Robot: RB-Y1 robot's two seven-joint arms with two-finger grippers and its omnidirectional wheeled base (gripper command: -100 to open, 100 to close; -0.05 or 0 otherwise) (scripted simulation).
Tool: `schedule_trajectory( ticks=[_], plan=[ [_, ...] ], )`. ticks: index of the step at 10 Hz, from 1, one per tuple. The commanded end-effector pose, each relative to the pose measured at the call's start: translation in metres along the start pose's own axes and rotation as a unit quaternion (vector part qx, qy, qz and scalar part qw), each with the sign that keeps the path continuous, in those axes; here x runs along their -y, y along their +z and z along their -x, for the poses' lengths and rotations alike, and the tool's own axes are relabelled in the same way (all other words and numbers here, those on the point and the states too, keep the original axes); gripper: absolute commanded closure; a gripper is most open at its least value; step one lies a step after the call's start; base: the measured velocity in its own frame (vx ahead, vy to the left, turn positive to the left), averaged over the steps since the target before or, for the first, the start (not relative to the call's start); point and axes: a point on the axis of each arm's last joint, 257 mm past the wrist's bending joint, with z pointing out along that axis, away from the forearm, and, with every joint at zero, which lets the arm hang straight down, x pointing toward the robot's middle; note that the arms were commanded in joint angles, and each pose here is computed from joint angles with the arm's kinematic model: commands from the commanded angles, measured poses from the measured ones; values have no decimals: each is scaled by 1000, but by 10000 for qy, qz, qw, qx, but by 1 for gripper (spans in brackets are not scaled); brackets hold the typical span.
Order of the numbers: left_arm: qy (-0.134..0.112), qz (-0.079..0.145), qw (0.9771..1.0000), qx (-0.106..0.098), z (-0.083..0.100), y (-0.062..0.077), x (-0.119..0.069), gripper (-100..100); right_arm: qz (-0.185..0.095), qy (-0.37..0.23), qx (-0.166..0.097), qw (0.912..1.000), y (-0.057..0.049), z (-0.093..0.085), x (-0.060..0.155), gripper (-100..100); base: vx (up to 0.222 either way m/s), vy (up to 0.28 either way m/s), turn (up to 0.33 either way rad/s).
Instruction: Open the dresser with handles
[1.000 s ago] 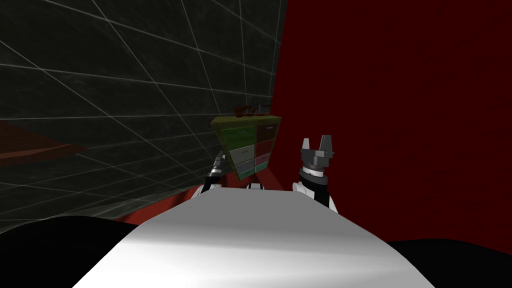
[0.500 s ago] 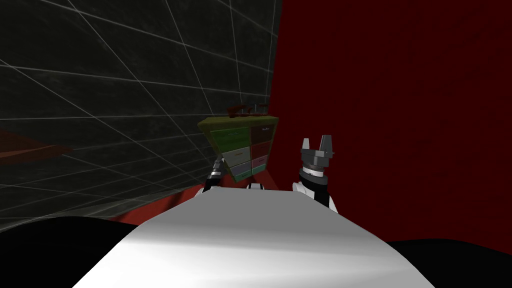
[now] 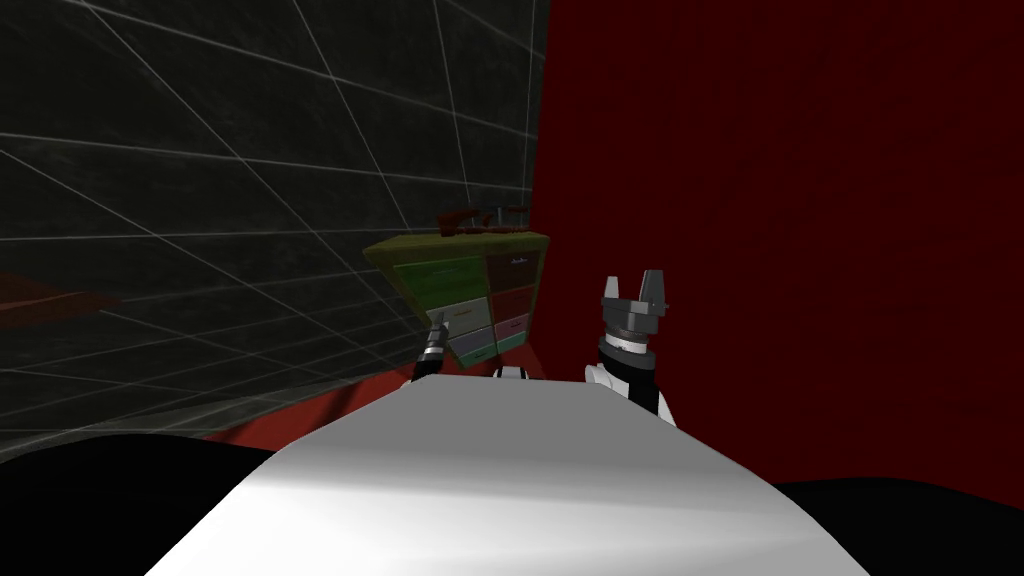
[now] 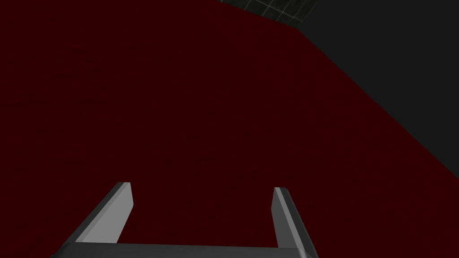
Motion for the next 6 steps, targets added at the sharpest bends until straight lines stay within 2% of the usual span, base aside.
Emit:
schedule_trajectory(
  ticks=[1, 4, 5, 6],
  plan=[
    [-136, 105, 9998, 107, -2, -4, -14, -100, 0, 0, 0, 10000, 0, 0, 0, 0, 39, -60, 26],
    [-431, 242, 9983, 306, -12, -11, -26, -100, 0, -1, -1, 10000, 0, 0, 0, 0, 38, -64, 26],
    [-370, 215, 9987, 267, -9, -9, -24, -100, 0, -1, -1, 10000, 0, 0, 0, 0, 15, -31, 4],
    [-445, 123, 9989, 68, -21, 5, -24, -100, 0, -1, -1, 10000, 0, 0, 0, 0, 6, -44, 277]
  ],
)
